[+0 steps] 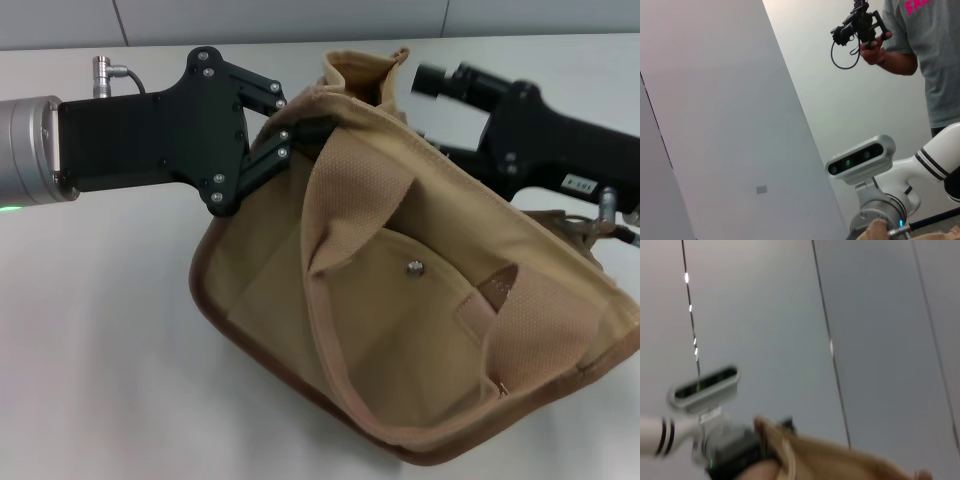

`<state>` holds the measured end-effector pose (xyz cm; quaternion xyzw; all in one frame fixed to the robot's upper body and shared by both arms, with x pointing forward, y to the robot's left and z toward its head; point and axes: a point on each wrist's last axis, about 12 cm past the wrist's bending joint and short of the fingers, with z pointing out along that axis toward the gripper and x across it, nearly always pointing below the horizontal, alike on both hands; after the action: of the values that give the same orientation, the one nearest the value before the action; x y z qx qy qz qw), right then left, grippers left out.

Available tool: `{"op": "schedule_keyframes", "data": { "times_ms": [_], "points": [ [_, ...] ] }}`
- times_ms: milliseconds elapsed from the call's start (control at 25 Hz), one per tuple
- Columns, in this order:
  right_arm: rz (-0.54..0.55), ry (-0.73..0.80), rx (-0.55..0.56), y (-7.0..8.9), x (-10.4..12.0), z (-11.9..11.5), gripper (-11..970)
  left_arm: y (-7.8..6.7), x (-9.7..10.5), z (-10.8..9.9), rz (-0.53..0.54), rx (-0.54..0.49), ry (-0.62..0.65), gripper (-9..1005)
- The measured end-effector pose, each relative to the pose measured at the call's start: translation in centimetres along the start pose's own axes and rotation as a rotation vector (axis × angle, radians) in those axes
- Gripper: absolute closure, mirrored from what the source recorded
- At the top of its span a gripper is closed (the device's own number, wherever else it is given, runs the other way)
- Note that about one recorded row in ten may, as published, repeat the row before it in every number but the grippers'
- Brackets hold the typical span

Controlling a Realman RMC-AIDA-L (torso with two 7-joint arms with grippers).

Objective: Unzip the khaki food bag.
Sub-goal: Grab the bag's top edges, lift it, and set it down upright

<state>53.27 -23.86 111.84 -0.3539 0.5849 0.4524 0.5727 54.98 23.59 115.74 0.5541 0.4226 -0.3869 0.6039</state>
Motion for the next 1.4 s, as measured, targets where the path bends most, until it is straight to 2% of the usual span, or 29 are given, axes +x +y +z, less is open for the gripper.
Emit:
{"op": "schedule_keyframes", "data": {
  "times_ms": [240,360,480,560,680,880,1120,1400],
  "points": [
    [0.031,0.183,0.014,-0.1,0.7,-1.0,136,0.0,0.0,0.0,0.000,0.000,0.000,954],
    [0.055,0.125,0.046,0.1,0.3,-3.0,136,0.0,0.0,0.0,0.001,0.000,0.000,954],
    [0.059,-0.003,0.061,0.8,-0.2,-4.9,135,0.0,0.0,0.1,0.004,0.000,-0.001,954],
    [0.029,-0.068,0.077,1.1,-0.4,-6.0,135,0.0,0.0,0.1,0.006,0.000,-0.002,953],
    [-0.015,-0.061,0.091,1.3,-0.2,-6.7,135,0.0,0.0,0.1,0.009,0.001,-0.003,953],
    [-0.113,0.036,0.039,1.5,0.7,-5.8,135,0.0,0.0,0.1,0.008,0.001,-0.004,953],
    [-0.125,0.088,-0.061,1.5,1.1,-3.3,136,0.1,0.0,0.2,0.010,0.001,-0.007,952],
    [-0.142,0.113,-0.061,0.7,1.0,-0.7,147,0.2,-0.1,0.4,0.012,0.005,-0.010,952]
  ]
}}
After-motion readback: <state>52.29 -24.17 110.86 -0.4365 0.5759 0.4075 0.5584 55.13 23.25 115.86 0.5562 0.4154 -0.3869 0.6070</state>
